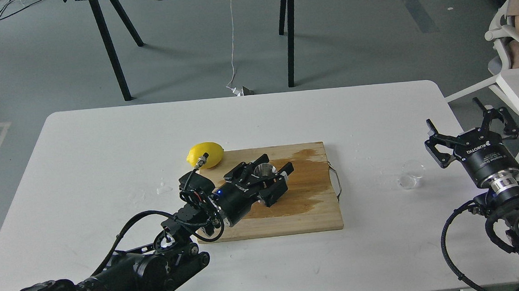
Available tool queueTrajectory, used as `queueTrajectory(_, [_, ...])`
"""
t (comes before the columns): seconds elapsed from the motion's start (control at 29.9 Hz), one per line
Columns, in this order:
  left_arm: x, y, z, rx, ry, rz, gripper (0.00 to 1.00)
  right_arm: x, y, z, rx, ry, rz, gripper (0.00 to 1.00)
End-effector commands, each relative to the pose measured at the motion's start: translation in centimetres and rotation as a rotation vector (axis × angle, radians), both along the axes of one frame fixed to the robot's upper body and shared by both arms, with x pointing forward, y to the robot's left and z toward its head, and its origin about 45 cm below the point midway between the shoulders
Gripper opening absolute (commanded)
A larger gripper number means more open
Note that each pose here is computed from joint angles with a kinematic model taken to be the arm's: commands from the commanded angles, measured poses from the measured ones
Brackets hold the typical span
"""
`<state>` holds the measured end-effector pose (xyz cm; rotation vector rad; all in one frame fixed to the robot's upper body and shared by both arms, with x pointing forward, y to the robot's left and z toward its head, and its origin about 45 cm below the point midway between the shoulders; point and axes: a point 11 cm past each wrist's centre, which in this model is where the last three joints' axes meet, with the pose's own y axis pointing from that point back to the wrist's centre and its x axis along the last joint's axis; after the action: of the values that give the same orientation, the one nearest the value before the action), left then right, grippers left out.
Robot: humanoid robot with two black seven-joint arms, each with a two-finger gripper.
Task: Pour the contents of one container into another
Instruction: 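Turn the jigger upright and lower it onto the board with the left gripper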
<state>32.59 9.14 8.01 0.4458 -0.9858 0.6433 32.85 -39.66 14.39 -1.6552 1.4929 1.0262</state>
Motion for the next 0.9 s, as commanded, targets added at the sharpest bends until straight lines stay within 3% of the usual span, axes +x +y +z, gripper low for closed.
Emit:
queueTrajectory(0.0, [-0.1,0.0,-0.1,0.0,0.002,0.0,0.83,0.0,0.0,0.0,0.0,0.0,0.0,0.99])
queueTrajectory(0.87, [-0.9,2.6,-2.0,0.043,0.043,0.042,0.83,-0.2,-0.1,-0.2,0.0,0.004,-0.002,0.99])
